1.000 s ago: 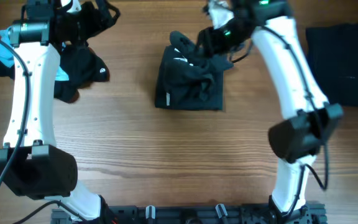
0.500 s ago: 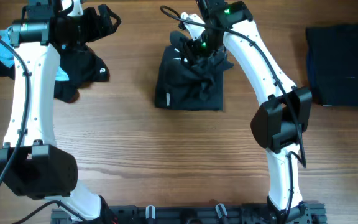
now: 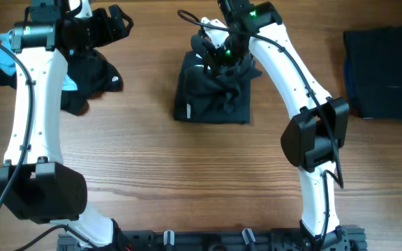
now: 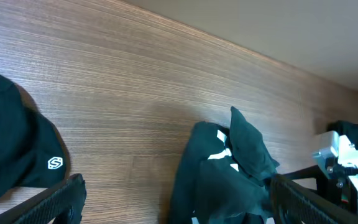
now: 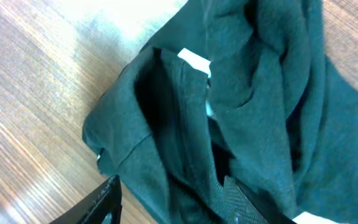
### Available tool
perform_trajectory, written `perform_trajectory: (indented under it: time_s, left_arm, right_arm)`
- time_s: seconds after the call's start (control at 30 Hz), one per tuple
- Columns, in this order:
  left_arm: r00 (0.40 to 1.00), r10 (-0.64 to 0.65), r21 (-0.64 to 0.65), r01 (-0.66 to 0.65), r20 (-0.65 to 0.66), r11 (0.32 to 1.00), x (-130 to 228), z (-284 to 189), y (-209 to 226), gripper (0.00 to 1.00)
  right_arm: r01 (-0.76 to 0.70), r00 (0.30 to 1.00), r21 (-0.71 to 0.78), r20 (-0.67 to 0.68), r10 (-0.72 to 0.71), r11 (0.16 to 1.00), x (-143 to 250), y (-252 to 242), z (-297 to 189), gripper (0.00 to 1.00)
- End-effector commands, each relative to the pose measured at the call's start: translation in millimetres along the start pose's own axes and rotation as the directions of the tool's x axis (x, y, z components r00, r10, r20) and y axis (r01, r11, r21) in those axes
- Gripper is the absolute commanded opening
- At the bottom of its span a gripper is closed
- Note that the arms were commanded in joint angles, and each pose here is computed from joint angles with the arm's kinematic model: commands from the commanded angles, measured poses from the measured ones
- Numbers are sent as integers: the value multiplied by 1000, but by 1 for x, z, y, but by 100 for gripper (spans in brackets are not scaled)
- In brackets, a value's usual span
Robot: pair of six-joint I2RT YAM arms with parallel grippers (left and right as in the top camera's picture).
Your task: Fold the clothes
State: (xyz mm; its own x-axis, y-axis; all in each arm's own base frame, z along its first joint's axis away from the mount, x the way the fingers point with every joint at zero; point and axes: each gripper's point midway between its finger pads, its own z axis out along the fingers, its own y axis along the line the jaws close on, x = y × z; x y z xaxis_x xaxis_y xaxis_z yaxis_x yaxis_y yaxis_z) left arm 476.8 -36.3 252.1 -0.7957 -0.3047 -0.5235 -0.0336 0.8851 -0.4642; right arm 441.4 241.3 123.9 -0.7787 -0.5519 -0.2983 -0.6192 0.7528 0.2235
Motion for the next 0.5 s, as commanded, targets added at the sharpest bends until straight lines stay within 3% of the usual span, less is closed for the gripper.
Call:
perform_trajectory:
  time_s: [0.0, 0.13, 0.27, 0.3, 0.47]
  left_arm:
    - [1000, 26, -8, -25, 6, 1000, -2, 0, 1, 95]
    - [1000, 26, -8, -25, 6, 1000, -2, 0, 1, 95]
    - [1000, 25, -8, -25, 5, 1000, -2, 0, 1, 95]
    - [1000, 25, -8, -25, 5, 1000, -2, 0, 1, 95]
    - [1000, 25, -8, -25, 5, 1000, -2, 0, 1, 95]
  right_arm:
    - [20, 999, -38, -32, -21, 999, 6, 10, 9, 49]
    - [20, 997, -50, -68, -24, 999, 11, 15, 26, 42]
    - [-9, 997, -50, -81, 5, 999, 12, 13, 33, 15]
    - [-10, 997, -50, -81, 6, 999, 12, 13, 33, 4]
    - [-117, 985, -27, -133, 113, 993, 25, 11, 25, 4]
